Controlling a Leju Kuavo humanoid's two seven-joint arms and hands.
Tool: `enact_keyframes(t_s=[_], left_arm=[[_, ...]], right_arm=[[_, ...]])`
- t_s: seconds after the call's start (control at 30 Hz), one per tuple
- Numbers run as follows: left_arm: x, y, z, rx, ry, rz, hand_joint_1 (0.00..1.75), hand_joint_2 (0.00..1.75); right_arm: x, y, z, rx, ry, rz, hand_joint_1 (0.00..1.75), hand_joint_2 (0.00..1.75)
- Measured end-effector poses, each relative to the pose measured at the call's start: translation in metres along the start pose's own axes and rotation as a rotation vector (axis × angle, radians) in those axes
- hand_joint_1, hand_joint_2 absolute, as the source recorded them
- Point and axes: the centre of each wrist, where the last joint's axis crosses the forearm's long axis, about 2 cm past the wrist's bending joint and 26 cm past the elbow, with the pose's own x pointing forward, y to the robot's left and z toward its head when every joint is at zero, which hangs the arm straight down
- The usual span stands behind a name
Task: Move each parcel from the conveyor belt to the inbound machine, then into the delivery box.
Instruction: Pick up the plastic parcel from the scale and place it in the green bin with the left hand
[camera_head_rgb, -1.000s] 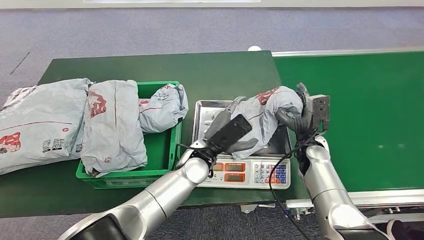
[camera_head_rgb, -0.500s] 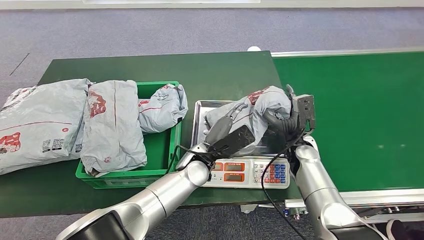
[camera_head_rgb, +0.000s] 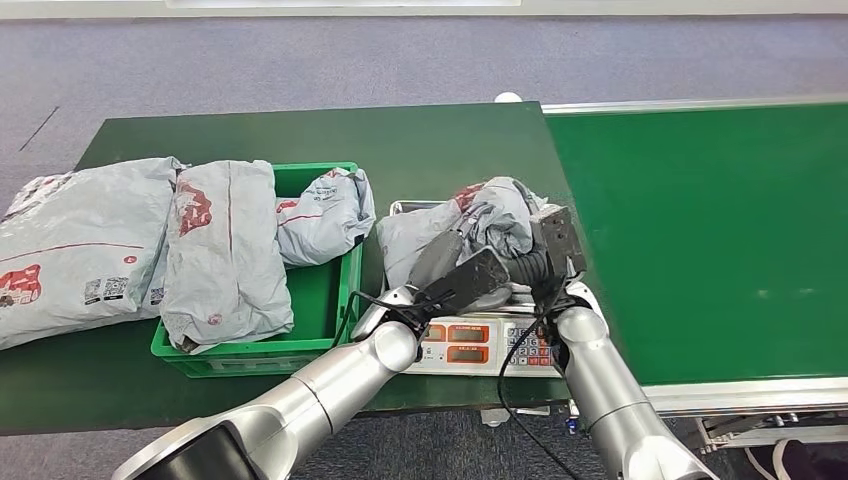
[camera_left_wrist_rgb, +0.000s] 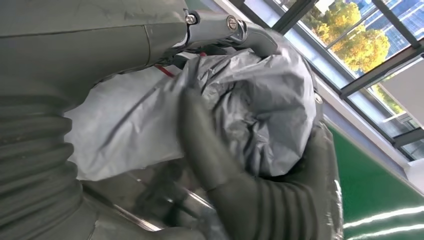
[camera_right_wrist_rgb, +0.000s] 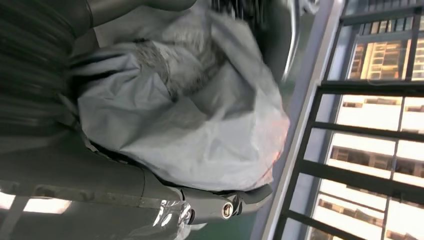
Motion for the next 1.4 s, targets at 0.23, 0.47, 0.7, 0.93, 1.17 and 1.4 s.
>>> enact_keyframes(t_s=[0.23, 0.47, 0.7, 0.93, 1.17, 1.4], left_arm=[[-0.002, 0.003, 0.0, 0.022, -0.008, -0.019, 0.0, 1.75], [-0.006, 0.008, -0.001, 0.037, 0.019, -0.114, 0.0, 1.75], [-0.01, 0.009, 0.0, 0.034, 0.036, -0.13, 0.0, 1.75], [-0.013, 0.01, 0.001, 0.028, 0.051, -0.165, 1.75, 1.75], [-0.019, 0.015, 0.002, 0.014, 0.076, -0.296, 1.75, 1.75], [-0.022, 0.016, 0.004, 0.005, 0.077, -0.324, 1.75, 1.75]], right_arm=[[0.019, 0.014, -0.003, 0.099, -0.076, -0.045, 0.0, 1.75], [0.021, 0.009, -0.002, 0.161, -0.119, -0.146, 0.0, 1.75], [0.023, 0.008, -0.004, 0.166, -0.129, -0.15, 0.0, 1.75], [0.023, 0.007, -0.005, 0.17, -0.138, -0.154, 0.0, 1.75], [0.024, -0.003, -0.006, 0.185, -0.195, -0.227, 0.0, 1.75], [0.021, -0.031, 0.0, 0.125, -0.247, -0.298, 0.0, 1.75]])
